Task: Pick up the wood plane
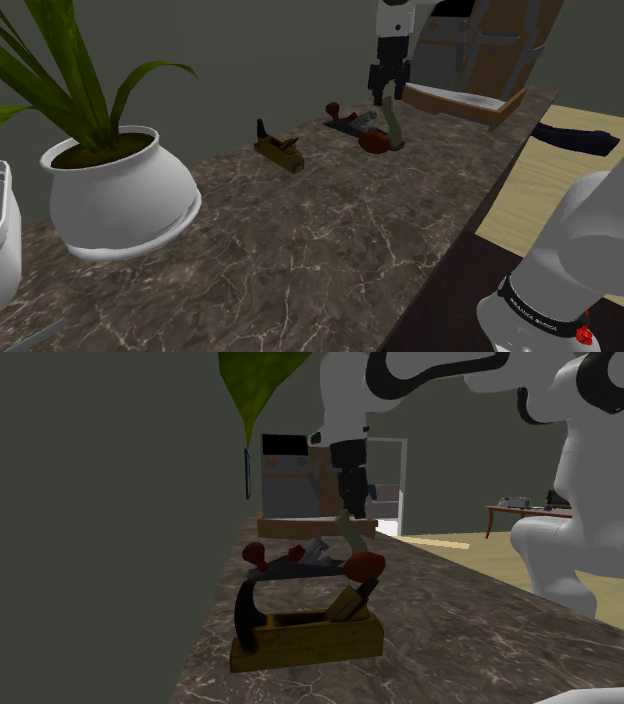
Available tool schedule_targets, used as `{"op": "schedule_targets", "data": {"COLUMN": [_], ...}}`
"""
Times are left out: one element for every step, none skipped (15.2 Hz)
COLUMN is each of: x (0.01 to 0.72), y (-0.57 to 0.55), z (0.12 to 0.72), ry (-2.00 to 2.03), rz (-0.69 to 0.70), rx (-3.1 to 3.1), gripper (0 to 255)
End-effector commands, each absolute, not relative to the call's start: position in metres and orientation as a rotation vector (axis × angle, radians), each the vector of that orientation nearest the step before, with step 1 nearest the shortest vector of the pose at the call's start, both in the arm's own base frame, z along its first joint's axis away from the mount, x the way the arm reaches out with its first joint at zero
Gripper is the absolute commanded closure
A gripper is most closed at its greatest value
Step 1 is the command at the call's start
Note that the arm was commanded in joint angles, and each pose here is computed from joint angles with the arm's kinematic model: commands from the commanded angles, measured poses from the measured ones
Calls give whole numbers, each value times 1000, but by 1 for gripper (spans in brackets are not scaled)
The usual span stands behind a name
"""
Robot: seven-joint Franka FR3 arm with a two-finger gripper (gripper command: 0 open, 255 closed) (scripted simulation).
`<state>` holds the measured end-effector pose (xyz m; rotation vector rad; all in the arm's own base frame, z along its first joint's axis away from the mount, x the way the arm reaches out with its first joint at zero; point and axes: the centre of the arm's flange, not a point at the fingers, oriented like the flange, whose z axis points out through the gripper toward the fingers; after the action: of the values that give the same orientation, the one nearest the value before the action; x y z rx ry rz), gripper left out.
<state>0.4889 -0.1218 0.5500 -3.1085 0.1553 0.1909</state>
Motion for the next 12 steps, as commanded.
{"op": "schedule_targets", "data": {"x": [517,529,542,554,558,558,558,558,558,558,558,558], "y": [-131,-136,-142,-148,-150,-150,-150,-150,-150,-150,-150,-150], "z": [538,533,528,524,522,517,512,506,501,496,491,482], "ry": [149,148,146,144,144,144,144,144,144,144,144,144], "rz": [216,229,241,254,258,258,258,258,258,258,258,258], "rx": [-3101,-3096,-3092,-3087,-3086,-3086,-3086,-3086,-3086,-3086,-3086,-3086], "gripper": [0,0,0,0,0,0,0,0,0,0,0,0]}}
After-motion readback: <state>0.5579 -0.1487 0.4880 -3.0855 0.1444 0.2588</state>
